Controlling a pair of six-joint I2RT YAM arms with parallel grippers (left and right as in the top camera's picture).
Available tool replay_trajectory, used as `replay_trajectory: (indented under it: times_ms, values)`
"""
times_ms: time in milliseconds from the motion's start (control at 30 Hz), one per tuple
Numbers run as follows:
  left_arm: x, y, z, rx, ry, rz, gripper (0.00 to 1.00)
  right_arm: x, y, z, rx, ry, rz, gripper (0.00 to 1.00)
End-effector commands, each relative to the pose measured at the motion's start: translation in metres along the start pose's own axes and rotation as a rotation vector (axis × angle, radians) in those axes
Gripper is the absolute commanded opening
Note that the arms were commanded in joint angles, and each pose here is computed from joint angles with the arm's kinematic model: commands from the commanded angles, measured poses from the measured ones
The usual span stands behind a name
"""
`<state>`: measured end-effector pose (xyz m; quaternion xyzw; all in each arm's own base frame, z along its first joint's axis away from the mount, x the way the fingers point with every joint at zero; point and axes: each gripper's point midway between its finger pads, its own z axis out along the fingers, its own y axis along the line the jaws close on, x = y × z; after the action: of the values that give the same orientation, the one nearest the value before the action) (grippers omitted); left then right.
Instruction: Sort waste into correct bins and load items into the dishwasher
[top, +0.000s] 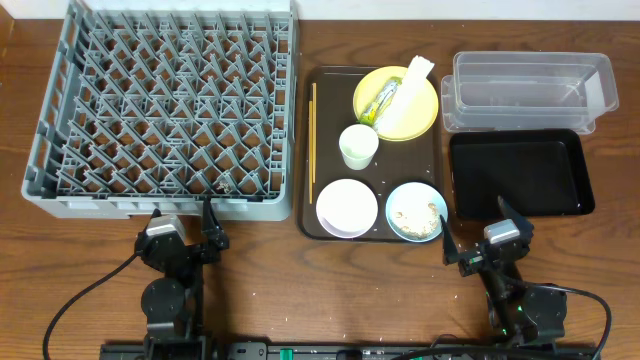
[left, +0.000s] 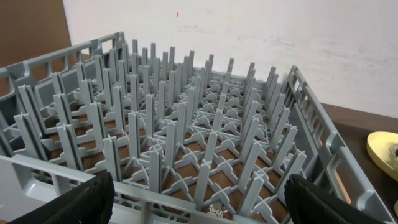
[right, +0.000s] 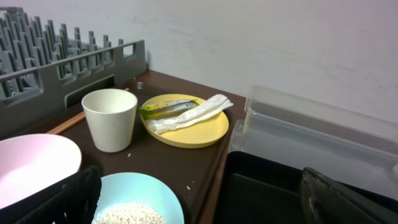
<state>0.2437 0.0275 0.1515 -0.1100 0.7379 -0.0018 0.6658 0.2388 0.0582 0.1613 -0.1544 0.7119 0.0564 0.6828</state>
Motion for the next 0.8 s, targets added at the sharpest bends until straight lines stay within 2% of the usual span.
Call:
replay_trajectory:
  times_ms: [0,767]
  values:
    - [0.0166,0.007,0.0009,-0.031,0.049,0.019,0.89,0.0017,0.0036,0.0005,-0.016,0.001,0.008,0.99]
    - [0.0125,0.0063,0.0,-0.028,0.03,0.017,0.89,0.0024,0.0035,0.0007,-0.015,0.005,0.008,0.99]
